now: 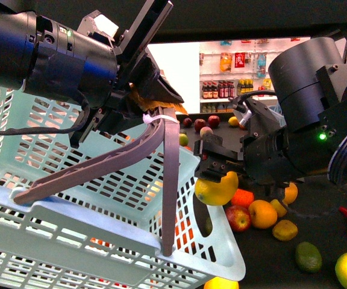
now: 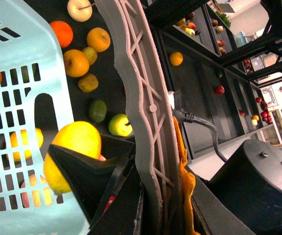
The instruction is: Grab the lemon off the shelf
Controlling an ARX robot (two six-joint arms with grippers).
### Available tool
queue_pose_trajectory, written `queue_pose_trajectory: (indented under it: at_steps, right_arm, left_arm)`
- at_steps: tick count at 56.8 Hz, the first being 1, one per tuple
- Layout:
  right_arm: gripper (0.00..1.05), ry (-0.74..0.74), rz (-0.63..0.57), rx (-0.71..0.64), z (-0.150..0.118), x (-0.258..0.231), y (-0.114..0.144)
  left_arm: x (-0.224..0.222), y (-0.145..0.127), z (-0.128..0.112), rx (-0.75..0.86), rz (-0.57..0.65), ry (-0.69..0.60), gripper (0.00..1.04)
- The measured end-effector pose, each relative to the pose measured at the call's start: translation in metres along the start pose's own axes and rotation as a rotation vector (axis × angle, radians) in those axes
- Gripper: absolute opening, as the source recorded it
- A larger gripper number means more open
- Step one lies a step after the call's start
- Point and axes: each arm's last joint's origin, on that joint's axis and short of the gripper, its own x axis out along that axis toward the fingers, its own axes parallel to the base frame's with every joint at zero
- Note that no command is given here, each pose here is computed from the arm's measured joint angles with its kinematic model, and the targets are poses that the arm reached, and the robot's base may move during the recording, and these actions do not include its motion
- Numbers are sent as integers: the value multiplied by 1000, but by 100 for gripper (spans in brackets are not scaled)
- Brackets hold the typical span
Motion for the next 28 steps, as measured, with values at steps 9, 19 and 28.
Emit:
queue_pose_trajectory:
  at_steps: [9,19,28]
  right_arm:
    - [87,4,46,-14,-3,3,8]
    - [97,-70,82,2,9,-12,4]
    - [97,-211,19,56,44,-54,-39]
  left_arm:
    - [0,0,0,0,0,0,13]
    - [0,0,0,1,0,0,13]
    - [1,1,0,4,4,-1,13]
